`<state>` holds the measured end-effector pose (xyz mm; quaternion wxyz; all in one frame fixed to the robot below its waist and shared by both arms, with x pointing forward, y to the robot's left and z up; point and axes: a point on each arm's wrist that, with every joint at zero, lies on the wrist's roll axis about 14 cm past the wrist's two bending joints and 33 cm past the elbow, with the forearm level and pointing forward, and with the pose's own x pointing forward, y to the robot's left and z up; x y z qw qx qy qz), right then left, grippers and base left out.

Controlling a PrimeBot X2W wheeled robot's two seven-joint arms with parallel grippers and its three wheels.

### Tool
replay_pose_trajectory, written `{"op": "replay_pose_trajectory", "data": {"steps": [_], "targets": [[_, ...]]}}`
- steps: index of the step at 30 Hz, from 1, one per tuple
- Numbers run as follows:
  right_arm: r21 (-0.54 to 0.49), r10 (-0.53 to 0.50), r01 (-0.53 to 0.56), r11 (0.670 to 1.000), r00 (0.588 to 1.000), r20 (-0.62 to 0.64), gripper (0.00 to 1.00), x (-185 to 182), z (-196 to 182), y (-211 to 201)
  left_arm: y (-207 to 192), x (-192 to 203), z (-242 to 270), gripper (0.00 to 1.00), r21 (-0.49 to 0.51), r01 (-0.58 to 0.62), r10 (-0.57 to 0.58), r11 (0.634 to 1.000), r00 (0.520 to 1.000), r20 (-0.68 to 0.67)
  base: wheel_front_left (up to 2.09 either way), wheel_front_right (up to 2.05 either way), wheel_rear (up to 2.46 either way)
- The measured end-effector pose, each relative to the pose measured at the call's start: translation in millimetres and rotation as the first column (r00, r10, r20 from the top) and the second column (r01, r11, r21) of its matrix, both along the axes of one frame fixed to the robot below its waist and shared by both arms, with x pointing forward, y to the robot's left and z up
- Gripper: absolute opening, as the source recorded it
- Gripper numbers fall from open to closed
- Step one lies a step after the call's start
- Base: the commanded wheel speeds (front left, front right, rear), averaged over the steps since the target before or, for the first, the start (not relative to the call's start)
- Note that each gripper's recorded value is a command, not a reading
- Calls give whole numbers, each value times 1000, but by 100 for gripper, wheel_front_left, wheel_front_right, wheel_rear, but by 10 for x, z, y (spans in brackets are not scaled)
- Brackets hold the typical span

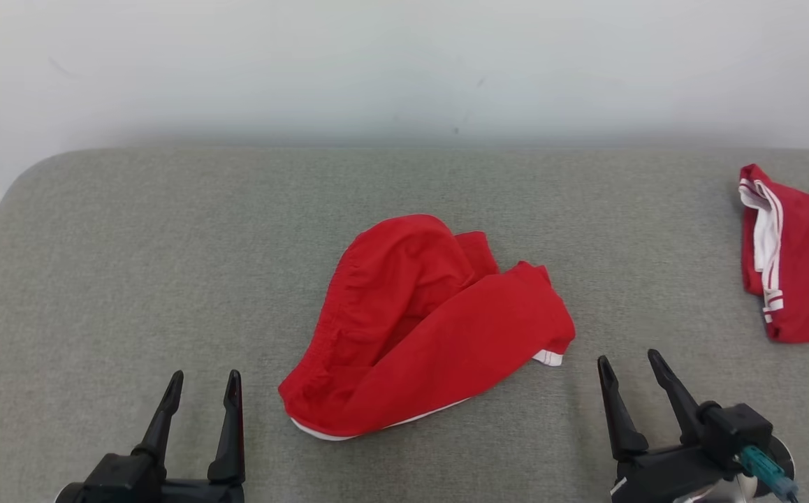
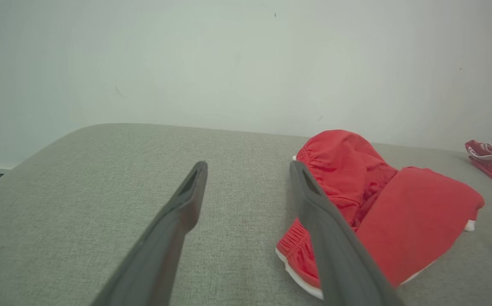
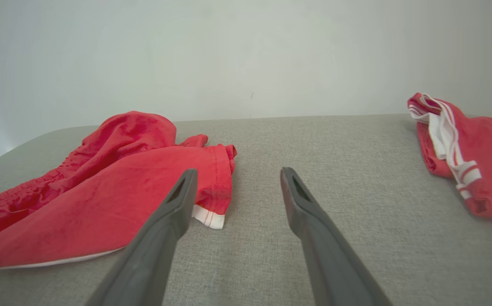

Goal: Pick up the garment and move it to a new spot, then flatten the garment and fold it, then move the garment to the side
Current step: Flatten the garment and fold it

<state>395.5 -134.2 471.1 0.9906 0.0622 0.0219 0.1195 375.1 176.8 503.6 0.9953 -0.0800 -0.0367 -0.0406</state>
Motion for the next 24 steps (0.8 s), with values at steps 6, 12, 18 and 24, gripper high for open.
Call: {"op": "replay_pose_trajectory", "data": {"steps": [6, 12, 18, 24], "targets": [[-52, 57, -61, 997, 996, -74, 100, 179, -225, 120, 82, -13, -1, 100, -3, -26, 26, 1000, 1000, -2, 0, 0, 0], [-98, 96, -113, 989, 981, -169, 100, 309, -510, 224, 195, -52, -26, 100, -6, -64, 64, 998, 998, -12, 0, 0, 0], [-115, 127, -159, 981, 961, -246, 100, 423, -745, 360, 309, -88, -77, 100, -5, -102, 102, 995, 994, -30, 0, 0, 0], [-104, 152, -185, 977, 952, -266, 0, 494, -810, 488, 398, -94, -108, 100, -2, -130, 130, 992, 991, -40, 0, 0, 0]]}}
